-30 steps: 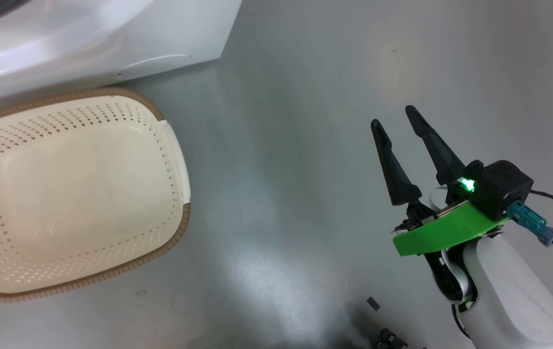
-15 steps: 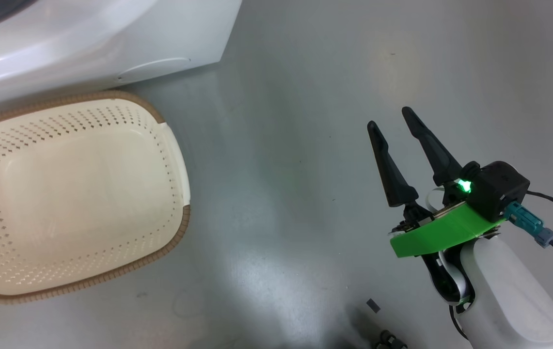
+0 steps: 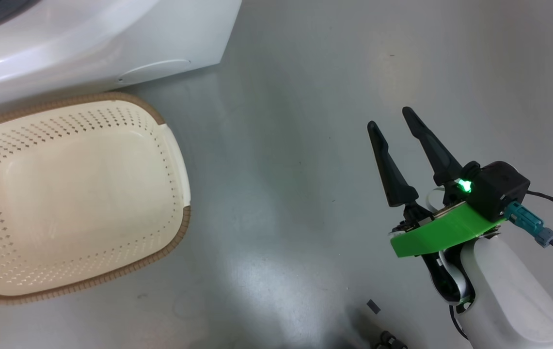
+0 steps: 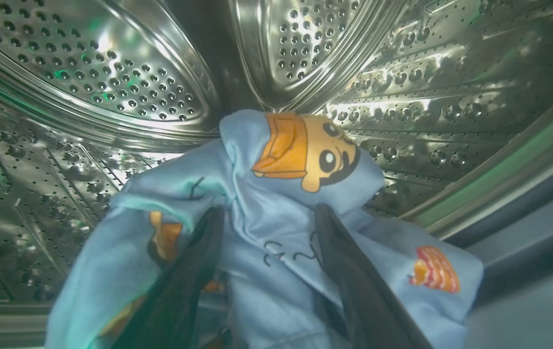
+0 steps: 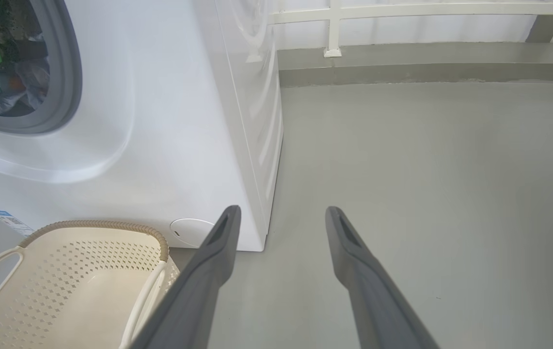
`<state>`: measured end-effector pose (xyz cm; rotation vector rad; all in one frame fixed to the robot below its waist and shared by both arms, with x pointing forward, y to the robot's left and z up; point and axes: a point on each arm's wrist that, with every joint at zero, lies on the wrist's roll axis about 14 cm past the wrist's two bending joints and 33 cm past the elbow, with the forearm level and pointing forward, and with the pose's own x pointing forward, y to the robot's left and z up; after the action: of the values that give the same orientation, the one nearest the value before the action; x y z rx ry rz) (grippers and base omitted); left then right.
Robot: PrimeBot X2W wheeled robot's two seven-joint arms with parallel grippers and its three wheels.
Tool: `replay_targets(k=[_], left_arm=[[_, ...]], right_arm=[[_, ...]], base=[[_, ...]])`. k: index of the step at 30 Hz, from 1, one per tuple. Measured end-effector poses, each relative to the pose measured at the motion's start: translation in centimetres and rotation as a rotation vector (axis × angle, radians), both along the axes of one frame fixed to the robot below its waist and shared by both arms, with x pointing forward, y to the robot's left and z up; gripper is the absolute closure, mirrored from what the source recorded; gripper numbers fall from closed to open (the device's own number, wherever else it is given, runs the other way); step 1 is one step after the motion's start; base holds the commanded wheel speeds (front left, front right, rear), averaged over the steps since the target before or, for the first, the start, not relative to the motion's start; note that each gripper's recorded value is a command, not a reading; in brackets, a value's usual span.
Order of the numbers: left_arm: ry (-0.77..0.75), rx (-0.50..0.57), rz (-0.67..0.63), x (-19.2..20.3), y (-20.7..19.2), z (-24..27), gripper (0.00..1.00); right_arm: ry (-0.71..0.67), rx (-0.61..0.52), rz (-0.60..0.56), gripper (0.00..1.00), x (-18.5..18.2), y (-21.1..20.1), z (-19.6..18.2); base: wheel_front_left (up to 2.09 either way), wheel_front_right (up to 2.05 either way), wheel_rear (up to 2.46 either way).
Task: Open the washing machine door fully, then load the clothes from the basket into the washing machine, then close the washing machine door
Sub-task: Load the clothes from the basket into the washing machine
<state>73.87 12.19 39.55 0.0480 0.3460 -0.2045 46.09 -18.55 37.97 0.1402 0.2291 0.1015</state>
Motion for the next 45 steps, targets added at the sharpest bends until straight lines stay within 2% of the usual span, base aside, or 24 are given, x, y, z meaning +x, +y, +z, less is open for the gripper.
replay_targets(k=[19,29,45], left_arm=[[-0.301,-0.214,0.074,-1.5,0.4,6.1,0.00],[-0.324,-0.236,0.111,-6.3,1.6,6.1,0.00],[-0.307,-0.188,0.120,-16.5,2.8,6.9,0.00]], right_arm=[[-0.047,0.012,0.022,0.09,0.8,0.7,1.5],[-0.096,0.000,0.022,0.09,0.3,0.2,3.8],[-0.150,-0.024,0.070,0.10,-2.1,0.7,7.0]], base=[[0.00,0.00,0.00],[0.00,0.00,0.00],[0.00,0.00,0.00]])
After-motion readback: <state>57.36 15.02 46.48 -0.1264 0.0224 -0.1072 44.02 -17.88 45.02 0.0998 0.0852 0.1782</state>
